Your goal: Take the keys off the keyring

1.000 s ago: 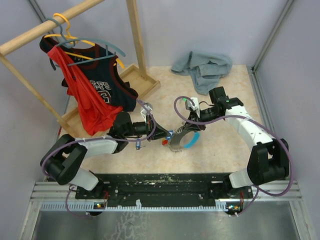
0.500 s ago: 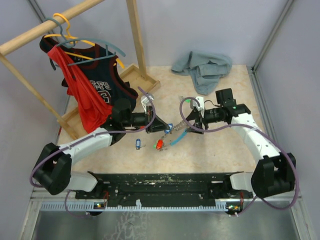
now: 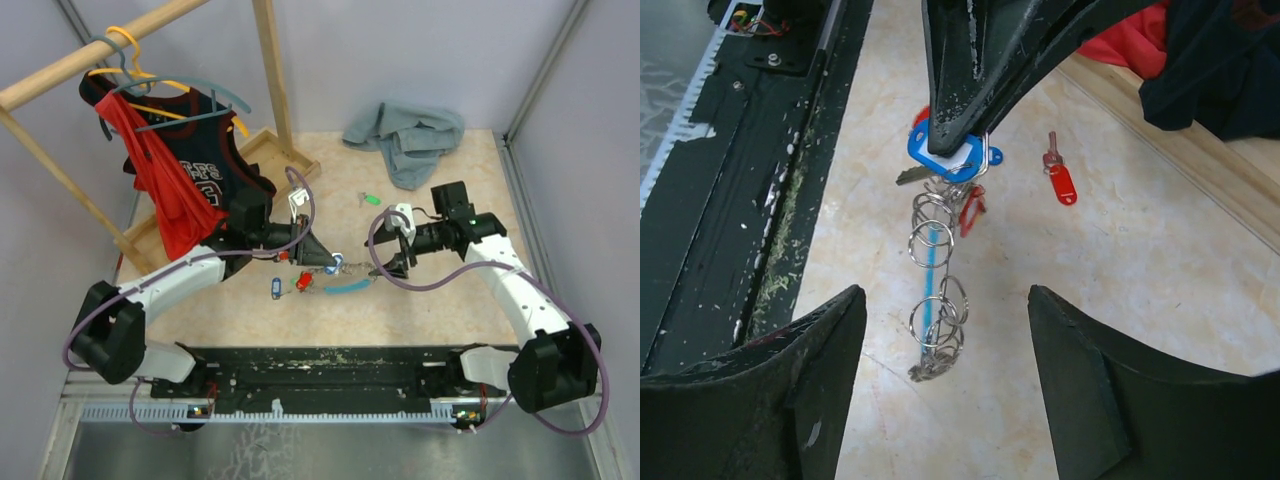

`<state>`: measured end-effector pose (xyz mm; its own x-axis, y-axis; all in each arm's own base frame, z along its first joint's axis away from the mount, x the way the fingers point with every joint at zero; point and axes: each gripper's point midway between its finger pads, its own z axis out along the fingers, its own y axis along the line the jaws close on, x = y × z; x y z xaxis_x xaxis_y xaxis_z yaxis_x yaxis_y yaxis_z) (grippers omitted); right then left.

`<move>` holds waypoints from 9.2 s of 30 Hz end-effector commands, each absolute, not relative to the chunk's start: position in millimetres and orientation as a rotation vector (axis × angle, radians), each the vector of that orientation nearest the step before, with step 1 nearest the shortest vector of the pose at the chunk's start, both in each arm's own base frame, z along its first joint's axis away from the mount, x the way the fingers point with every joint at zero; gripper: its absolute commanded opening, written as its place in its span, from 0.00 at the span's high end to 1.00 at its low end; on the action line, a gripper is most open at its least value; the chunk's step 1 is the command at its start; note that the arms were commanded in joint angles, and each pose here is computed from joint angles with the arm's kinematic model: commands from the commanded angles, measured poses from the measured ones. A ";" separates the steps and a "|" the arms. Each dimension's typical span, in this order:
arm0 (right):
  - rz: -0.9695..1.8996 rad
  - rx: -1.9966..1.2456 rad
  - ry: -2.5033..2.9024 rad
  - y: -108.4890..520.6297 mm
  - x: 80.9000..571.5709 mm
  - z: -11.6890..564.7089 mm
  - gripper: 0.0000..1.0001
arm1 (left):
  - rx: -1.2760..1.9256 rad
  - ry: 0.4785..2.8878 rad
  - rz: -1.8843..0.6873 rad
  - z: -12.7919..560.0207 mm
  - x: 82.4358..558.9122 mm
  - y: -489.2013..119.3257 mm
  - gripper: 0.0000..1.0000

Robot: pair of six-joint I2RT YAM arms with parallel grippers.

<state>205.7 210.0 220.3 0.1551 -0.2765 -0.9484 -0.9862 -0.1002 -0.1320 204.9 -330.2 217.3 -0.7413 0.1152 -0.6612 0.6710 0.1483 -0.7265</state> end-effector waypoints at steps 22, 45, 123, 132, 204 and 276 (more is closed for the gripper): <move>0.620 -1.805 0.696 218.6 195.5 256.6 0.29 | -0.085 2.461 -2.160 214.0 239.5 -353.7 1.00; 0.412 -1.815 0.558 258.7 221.2 242.7 0.59 | -0.171 2.424 -2.527 240.1 236.4 -352.3 1.00; 1.276 -1.042 1.324 245.8 262.6 336.8 1.00 | 0.816 0.678 -0.905 278.2 218.4 -342.5 0.43; 1.296 -1.029 1.371 254.4 265.4 325.1 1.00 | 0.765 0.730 -0.907 273.8 239.9 -349.8 0.43; 1.249 -0.564 1.693 269.4 306.9 309.9 1.00 | 0.700 0.781 -1.040 291.3 251.0 -317.9 1.00; 1.399 -0.772 1.600 287.2 272.7 317.0 1.00 | 0.796 0.854 -1.267 284.4 237.1 -307.1 1.00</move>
